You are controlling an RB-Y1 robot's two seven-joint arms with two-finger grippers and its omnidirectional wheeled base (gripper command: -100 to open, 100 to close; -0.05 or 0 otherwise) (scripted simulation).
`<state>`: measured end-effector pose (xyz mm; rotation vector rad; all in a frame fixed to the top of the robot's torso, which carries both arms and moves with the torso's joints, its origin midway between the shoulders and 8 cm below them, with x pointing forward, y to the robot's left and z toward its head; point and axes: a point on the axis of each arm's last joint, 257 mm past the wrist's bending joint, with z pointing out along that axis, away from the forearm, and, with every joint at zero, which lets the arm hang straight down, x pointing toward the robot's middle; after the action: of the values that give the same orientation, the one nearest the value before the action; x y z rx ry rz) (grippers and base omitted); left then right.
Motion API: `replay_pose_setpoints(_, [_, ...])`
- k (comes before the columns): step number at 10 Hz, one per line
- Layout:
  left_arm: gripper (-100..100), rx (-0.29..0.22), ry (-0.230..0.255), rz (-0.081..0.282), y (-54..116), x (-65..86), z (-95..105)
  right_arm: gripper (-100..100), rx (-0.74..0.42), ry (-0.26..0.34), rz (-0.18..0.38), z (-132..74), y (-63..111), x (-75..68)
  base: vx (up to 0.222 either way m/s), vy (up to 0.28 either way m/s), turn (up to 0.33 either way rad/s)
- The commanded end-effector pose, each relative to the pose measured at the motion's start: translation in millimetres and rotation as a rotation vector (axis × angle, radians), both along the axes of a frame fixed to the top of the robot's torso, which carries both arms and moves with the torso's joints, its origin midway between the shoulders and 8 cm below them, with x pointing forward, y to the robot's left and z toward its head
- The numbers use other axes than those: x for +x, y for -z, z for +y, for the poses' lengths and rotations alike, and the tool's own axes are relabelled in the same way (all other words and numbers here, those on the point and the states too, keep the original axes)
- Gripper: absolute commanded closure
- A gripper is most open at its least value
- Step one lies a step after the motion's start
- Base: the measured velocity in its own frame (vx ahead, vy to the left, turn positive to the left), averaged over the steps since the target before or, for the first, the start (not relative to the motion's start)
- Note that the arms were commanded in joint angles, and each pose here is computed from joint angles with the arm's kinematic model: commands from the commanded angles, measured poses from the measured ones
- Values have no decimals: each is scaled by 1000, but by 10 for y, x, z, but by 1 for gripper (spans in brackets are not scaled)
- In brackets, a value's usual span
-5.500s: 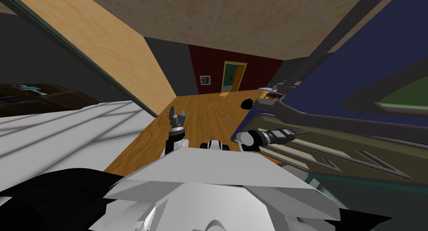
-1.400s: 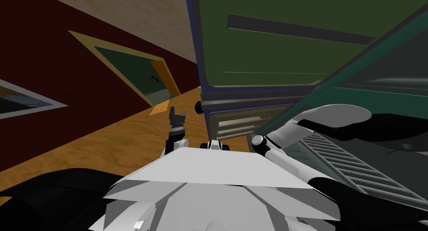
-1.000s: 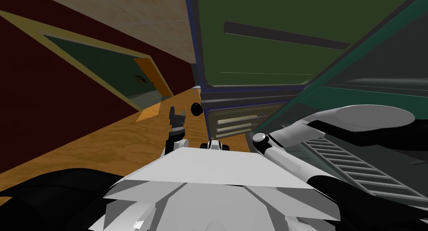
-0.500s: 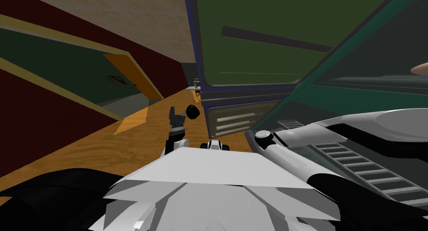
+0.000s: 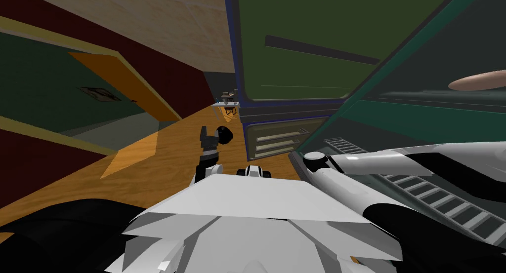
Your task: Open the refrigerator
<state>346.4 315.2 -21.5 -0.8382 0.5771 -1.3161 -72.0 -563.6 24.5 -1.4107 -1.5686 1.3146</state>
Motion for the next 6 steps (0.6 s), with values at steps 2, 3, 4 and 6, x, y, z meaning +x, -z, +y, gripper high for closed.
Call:
replay_pose_setpoints(2, [0, 0, 0, 0, 0, 0, 0, -100, 79, 117, -154, 263, 396, -206, 97, 189, -235])
replay_pose_setpoints(3, [0, 0, 0, 0, 0, 0, 0, -100, 99, 147, -197, 337, 497, -223, 63, 159, -202])
replay_pose_setpoints(4, [0, 0, 0, 0, 0, 0, 0, -100, 115, 174, -236, 405, 586, -227, 29, 139, -146])
replay_pose_setpoints(6, [0, 0, 0, 0, -1, 1, -1, -100, 135, 204, -283, 490, 691, -201, 16, 69, -50])
